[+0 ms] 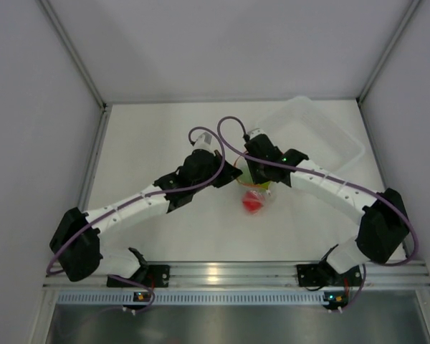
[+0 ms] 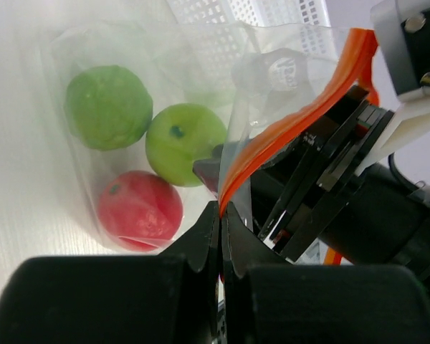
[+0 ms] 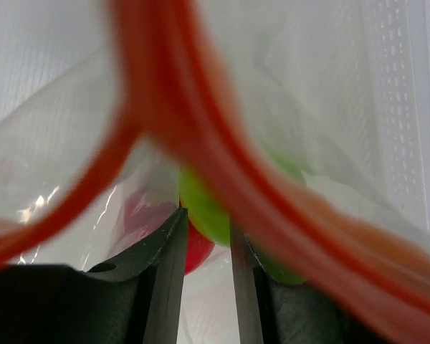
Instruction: Open the zip-top bag and remove the fake food
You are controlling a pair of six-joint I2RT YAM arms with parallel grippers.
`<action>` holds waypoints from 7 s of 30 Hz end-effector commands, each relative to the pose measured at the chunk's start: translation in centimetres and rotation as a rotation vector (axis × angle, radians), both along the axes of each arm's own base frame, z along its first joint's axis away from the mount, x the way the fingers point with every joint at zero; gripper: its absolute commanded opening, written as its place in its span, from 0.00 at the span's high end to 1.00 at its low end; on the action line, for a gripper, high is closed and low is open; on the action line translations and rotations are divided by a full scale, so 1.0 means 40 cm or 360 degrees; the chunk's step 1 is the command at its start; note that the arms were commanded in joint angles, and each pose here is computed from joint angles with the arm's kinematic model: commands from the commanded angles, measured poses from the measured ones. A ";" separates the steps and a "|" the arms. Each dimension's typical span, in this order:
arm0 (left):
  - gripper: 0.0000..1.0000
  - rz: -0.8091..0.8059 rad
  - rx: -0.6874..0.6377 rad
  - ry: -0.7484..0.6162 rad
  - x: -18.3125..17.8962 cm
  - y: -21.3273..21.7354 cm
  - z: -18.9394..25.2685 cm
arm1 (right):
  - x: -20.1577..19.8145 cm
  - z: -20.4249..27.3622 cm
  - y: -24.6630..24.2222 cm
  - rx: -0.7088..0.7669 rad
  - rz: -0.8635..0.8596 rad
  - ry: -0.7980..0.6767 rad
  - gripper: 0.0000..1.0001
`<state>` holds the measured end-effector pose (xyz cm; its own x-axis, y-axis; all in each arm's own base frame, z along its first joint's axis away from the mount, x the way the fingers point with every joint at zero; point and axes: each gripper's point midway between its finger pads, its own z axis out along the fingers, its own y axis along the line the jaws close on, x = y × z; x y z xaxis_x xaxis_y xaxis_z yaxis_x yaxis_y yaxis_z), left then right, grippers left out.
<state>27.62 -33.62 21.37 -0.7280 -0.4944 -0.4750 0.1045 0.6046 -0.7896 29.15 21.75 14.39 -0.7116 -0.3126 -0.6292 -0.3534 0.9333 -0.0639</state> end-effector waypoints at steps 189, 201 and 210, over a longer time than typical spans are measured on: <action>1.00 -0.0048 0.0362 -0.0208 0.064 0.057 -0.164 | -0.087 -0.220 0.088 -0.0014 0.0347 0.0435 0.15; 1.00 -0.0019 0.0382 -0.0207 0.065 0.069 -0.172 | -0.097 -0.257 0.069 -0.0070 0.0314 0.0428 0.43; 1.00 -0.0009 0.0372 -0.0196 0.058 0.075 -0.174 | -0.073 -0.148 0.091 0.0081 0.0278 0.0270 0.74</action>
<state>26.89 -33.74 15.19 -0.7502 -0.2759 -0.6008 0.2858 0.6841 -0.6710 29.13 24.50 6.10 -0.7645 -0.3697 -0.5280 -0.4407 0.8976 0.0097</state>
